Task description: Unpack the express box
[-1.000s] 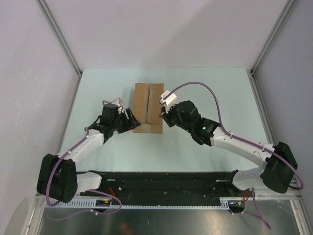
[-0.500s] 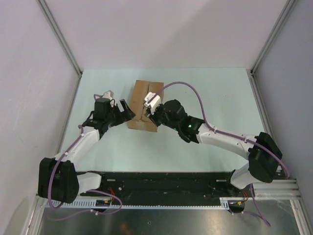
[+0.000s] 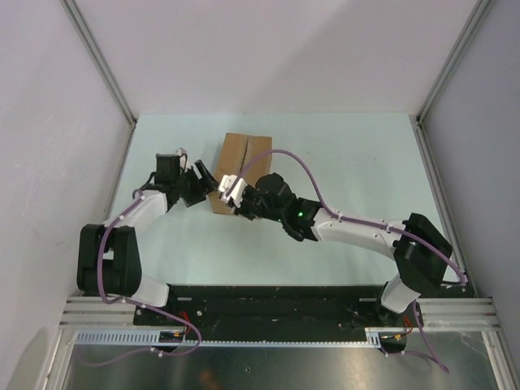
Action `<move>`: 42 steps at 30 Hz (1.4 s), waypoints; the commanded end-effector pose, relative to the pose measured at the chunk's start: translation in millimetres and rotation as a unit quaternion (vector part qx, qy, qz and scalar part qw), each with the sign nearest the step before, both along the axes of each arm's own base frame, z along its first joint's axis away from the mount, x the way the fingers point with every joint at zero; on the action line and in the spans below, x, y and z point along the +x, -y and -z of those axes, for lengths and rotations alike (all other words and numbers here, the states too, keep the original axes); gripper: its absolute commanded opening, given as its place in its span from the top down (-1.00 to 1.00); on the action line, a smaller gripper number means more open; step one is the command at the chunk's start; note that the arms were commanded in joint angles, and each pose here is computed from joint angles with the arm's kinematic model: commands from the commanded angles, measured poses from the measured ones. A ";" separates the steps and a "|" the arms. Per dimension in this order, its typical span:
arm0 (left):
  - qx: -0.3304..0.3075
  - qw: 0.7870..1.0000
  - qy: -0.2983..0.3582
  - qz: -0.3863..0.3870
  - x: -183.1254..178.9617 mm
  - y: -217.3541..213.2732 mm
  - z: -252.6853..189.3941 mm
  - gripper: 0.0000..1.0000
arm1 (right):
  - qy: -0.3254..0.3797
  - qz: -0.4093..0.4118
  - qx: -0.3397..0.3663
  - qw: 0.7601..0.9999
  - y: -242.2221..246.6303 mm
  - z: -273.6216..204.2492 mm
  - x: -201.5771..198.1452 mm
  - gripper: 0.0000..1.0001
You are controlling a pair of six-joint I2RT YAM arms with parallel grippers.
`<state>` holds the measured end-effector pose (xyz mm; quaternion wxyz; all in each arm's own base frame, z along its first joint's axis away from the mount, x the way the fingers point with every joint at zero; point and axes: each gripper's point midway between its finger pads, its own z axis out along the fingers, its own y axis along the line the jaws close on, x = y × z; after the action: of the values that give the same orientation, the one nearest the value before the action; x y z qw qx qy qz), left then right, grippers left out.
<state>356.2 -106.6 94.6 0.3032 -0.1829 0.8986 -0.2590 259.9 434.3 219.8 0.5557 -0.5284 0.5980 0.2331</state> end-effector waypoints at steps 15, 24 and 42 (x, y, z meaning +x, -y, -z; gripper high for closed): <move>-0.088 0.994 -0.021 0.059 5.5 8.6 1.2 -0.60 | 0.122 -0.020 -0.007 0.992 -25.7 -12.1 21.1 1.00; -0.079 0.995 -0.037 0.057 2.0 6.1 13.2 -0.55 | 0.129 -0.028 -0.007 0.991 -30.3 -8.0 22.2 1.00; -0.073 0.995 -0.040 0.061 0.7 4.9 15.2 -0.56 | 0.134 -0.027 0.006 0.991 -36.1 -8.8 24.5 1.00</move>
<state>356.5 -116.3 85.1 0.2412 -0.1680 0.8902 -0.3480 277.9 456.5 182.8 0.5733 -0.5930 0.5384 0.1725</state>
